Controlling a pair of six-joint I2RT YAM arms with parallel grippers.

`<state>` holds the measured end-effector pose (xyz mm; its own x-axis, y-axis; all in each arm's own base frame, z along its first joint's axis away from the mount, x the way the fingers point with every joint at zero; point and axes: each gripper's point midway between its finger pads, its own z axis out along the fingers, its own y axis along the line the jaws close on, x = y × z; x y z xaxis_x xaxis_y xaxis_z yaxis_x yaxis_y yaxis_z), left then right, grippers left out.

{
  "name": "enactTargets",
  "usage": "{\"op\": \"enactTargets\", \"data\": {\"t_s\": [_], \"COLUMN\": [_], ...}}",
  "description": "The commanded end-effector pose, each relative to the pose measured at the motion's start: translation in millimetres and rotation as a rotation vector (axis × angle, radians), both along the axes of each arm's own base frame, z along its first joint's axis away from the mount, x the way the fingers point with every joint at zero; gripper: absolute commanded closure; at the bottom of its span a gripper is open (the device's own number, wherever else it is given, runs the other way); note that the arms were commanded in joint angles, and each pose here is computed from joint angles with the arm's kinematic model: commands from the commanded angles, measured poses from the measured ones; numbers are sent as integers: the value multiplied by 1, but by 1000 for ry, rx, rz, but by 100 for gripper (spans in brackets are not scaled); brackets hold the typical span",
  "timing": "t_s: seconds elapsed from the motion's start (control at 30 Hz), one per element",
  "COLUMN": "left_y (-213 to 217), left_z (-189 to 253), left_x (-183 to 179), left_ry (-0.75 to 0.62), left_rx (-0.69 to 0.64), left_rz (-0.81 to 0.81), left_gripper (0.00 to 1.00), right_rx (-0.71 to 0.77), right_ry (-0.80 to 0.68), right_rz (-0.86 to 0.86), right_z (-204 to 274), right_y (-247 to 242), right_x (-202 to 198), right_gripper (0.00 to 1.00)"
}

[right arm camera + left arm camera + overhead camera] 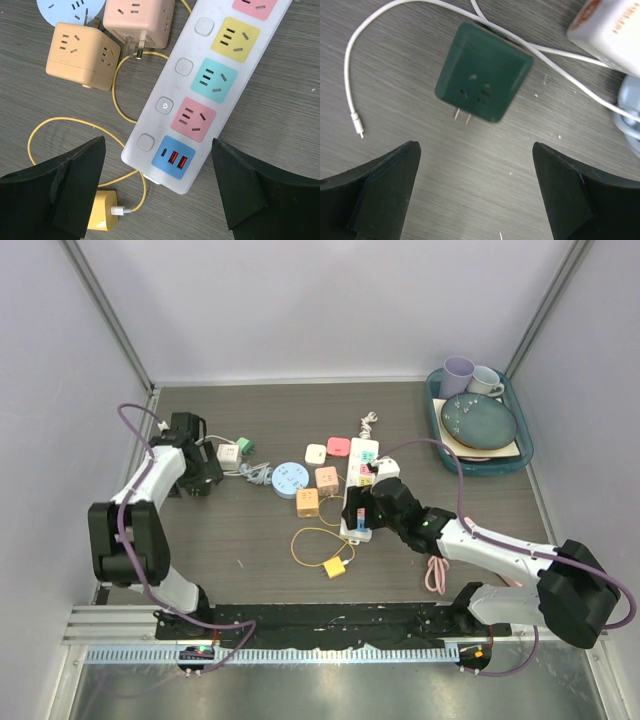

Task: Insert the plug
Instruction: Pick up the plug from the center of the board.

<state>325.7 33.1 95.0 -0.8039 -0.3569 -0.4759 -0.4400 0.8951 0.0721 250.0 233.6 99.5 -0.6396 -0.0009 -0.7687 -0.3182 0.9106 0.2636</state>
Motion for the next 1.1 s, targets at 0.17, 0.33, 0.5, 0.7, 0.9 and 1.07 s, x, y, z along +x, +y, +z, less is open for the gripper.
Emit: {"op": "enactTargets", "data": {"t_s": [0.17,0.33,0.5,0.7,0.9,1.07], "left_y": [11,0,1,2,10,12], "left_z": [-28,-43,-47,-49,-51,-51], "left_x": [32,39,36,30,31,29], "left_ry": [79,122,146,155,154,171], "left_rx": [-207,-275,-265,-252,-209,-165], "left_rz": [-64,-138,-152,-162,-147,-153], "left_gripper": [1,6,16,24,24,28], "right_rx": [42,28,40,39,43,43], "right_ry": [-32,-25,-32,-16,-14,-15], "right_rz": [1,6,13,32,40,41], "right_z": [5,1,1,-4,-4,-3], "right_y": [4,6,10,14,15,16], "right_x": [2,4,6,5,4,4], "right_gripper": [9,9,9,9,9,9]}}
